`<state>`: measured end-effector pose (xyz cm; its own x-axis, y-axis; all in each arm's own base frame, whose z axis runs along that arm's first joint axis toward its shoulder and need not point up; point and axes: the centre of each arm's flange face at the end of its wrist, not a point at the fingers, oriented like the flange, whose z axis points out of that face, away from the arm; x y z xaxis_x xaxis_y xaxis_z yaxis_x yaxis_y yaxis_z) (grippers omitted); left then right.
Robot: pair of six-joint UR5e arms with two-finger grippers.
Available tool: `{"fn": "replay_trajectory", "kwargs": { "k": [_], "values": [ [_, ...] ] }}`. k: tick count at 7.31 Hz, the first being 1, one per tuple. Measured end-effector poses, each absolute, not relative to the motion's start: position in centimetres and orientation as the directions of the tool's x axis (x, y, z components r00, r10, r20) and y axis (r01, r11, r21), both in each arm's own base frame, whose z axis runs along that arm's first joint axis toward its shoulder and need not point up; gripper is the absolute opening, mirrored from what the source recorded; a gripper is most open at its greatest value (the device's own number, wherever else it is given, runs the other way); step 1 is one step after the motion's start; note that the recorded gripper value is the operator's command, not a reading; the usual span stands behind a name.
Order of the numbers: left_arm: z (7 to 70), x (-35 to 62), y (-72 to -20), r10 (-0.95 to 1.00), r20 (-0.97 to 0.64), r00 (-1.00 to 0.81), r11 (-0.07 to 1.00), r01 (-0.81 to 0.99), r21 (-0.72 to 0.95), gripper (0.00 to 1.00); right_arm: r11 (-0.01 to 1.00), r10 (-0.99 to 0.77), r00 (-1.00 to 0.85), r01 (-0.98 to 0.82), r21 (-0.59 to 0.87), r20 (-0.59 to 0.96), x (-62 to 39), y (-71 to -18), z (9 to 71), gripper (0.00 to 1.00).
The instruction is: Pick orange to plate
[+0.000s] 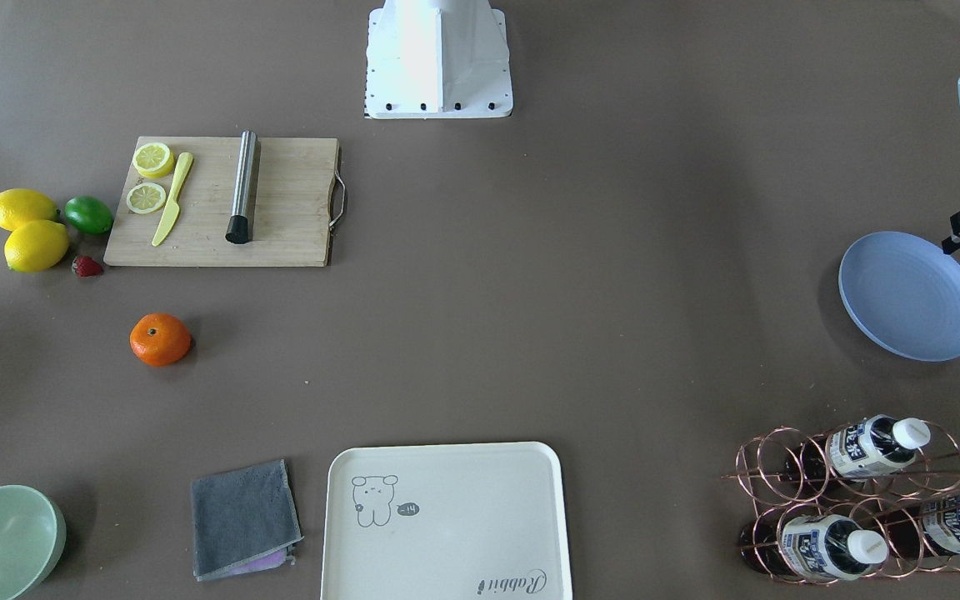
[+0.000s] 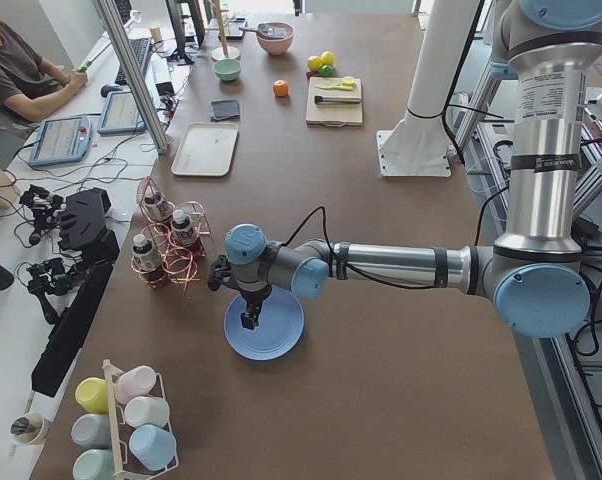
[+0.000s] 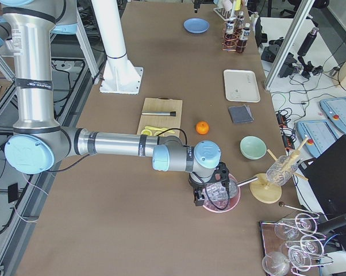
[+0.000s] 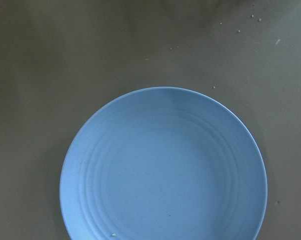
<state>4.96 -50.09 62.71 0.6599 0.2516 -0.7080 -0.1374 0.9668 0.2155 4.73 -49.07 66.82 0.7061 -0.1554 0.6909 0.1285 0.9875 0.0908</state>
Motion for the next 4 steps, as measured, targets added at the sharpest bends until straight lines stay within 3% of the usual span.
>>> {"fn": "replay_trajectory", "kwargs": {
  "k": [4],
  "values": [
    [61.4, 4.4, -48.5, 0.238, -0.71, 0.663, 0.968, -0.106, 0.226, 0.98, 0.988, -0.152, 0.704, 0.132, 0.084, 0.693, 4.6, -48.9, 67.2, 1.0]
  ]
}}
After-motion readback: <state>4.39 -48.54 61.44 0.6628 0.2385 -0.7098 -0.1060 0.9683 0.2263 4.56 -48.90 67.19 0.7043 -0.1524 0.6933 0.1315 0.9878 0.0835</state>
